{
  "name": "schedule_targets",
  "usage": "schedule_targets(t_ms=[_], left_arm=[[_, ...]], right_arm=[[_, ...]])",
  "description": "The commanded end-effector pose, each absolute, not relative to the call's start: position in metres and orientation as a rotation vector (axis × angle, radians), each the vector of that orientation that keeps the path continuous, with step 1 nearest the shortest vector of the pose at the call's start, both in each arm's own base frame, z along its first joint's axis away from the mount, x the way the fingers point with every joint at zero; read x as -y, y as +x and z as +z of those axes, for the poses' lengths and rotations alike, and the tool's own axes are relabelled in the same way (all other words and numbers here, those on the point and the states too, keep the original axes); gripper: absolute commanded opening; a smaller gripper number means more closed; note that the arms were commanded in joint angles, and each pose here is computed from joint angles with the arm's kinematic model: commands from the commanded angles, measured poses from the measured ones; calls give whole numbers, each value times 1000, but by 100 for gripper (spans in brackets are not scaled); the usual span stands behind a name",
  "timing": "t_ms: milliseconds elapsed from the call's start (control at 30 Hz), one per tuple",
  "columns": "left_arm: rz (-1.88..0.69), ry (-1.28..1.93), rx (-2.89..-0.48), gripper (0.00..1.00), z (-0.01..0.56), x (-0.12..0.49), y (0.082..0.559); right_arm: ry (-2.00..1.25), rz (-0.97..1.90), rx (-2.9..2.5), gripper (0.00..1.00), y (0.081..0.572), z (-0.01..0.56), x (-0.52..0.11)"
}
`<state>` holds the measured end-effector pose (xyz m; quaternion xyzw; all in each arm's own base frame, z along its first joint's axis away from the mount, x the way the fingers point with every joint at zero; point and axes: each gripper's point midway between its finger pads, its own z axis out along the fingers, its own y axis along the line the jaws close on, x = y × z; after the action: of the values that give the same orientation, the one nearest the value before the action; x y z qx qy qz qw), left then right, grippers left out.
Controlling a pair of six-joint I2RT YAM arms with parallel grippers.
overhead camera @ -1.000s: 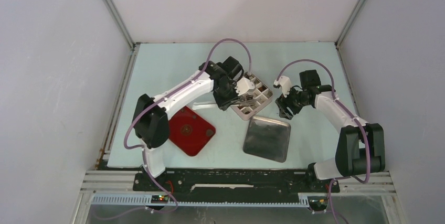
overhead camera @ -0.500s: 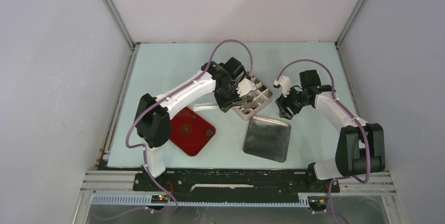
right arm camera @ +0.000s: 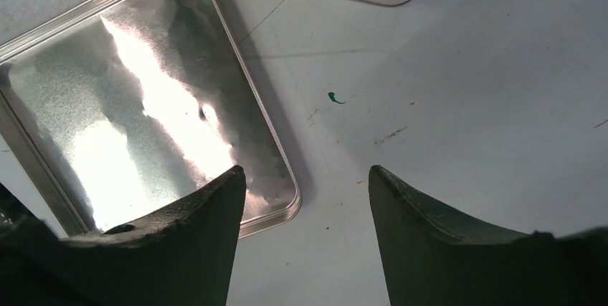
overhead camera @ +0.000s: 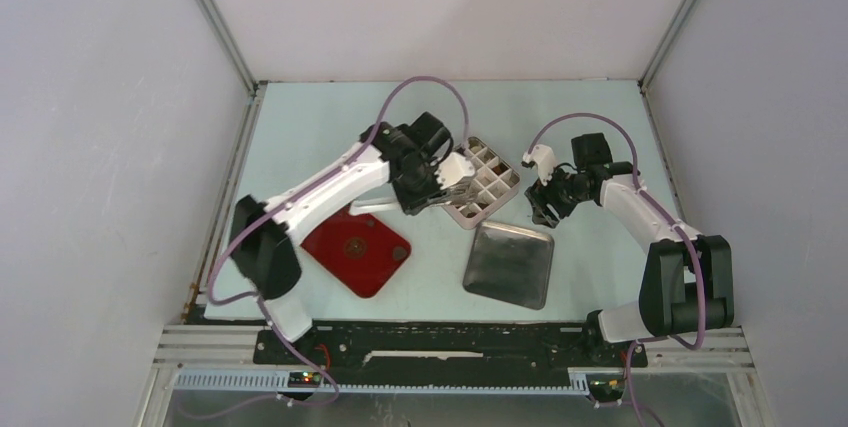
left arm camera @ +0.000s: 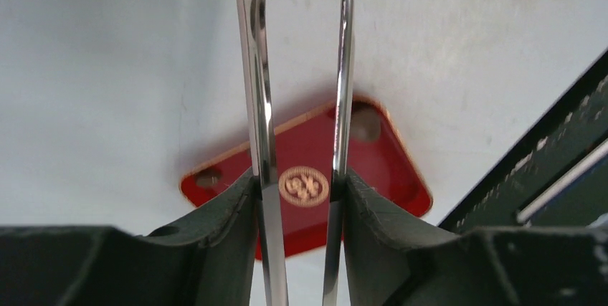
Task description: Pack the chocolate
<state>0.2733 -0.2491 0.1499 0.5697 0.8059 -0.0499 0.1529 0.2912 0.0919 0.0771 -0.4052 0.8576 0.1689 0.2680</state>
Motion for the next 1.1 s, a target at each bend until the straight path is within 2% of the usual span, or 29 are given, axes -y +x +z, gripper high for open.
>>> schedule_targets(t_ms=[0, 200, 400, 1067], left_arm=[[-14, 1680, -2262, 45, 174, 194, 239], [135, 1746, -2371, 47, 151, 123, 193], [138, 1695, -2477, 48, 131, 88, 174], [17, 1740, -2575, 50, 102, 89, 161]], right_arm=[[-1099, 448, -2262, 66, 299, 91, -94], [-1114, 457, -2271, 66, 297, 87, -97], [-1120, 457, -2272, 66, 297, 86, -98], [-1119, 455, -2278, 66, 296, 85, -98]])
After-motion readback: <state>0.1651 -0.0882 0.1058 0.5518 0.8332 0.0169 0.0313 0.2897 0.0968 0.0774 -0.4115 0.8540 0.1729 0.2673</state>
